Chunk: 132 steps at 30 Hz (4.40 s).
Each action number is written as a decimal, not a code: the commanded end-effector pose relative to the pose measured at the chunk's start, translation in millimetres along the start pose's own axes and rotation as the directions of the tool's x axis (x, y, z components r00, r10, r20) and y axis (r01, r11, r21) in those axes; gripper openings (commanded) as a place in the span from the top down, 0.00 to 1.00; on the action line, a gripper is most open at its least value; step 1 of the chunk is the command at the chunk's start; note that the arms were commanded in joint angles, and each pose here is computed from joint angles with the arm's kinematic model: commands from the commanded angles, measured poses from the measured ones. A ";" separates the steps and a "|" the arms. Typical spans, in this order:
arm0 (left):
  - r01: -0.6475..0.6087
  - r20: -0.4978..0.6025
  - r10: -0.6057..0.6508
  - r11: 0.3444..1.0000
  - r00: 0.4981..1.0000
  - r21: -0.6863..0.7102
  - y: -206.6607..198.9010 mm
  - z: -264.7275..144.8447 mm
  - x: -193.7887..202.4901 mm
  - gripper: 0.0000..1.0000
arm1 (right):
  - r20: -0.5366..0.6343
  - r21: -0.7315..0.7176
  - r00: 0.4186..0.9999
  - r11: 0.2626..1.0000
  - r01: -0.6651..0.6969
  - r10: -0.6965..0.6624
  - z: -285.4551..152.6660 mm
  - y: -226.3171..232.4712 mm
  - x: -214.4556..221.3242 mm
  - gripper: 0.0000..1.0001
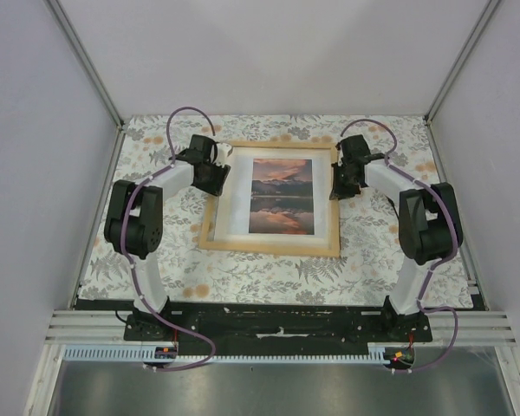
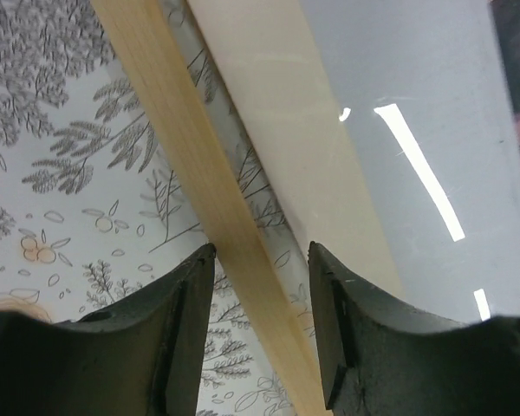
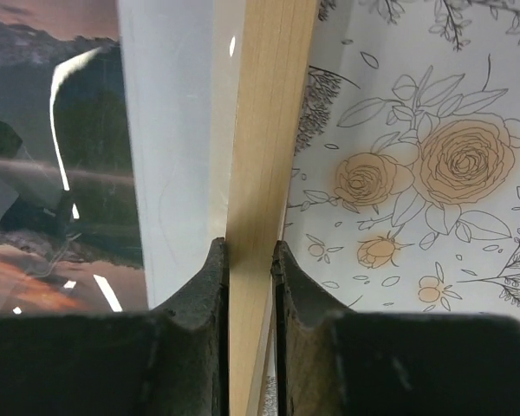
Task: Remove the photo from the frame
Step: Turn over the photo frame at the center of the board, then remove the photo frame item from the center of the board.
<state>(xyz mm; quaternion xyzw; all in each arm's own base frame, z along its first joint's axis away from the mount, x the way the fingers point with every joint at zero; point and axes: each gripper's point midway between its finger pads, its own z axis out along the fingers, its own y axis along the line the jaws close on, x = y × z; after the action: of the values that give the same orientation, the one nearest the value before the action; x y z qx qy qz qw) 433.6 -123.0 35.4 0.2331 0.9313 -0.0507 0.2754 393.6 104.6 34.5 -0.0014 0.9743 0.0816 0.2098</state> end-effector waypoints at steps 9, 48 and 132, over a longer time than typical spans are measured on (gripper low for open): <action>0.074 0.016 -0.072 0.994 0.997 -0.081 56.0 -57.9 21.8 0.40 | 0.229 -0.124 0.966 0.981 0.151 -0.120 -69.3 115.3 -70.5 1.00; -0.054 -0.229 -0.142 0.732 0.963 -0.679 228.6 -17.9 38.8 0.28 | 0.083 -0.479 0.955 0.829 0.288 -0.284 -23.9 286.8 -24.4 0.46; -0.441 -0.140 0.418 0.850 0.898 -0.290 -73.2 26.9 -27.5 0.27 | -0.195 -0.273 0.981 0.961 -0.035 -0.020 22.7 24.5 -41.8 0.42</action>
<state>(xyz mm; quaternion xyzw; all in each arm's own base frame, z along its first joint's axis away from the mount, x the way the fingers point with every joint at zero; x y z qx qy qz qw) 455.5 -211.4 40.4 0.3729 0.8522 0.1813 0.3192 445.8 127.0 30.3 -0.0234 0.9650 0.2332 0.1178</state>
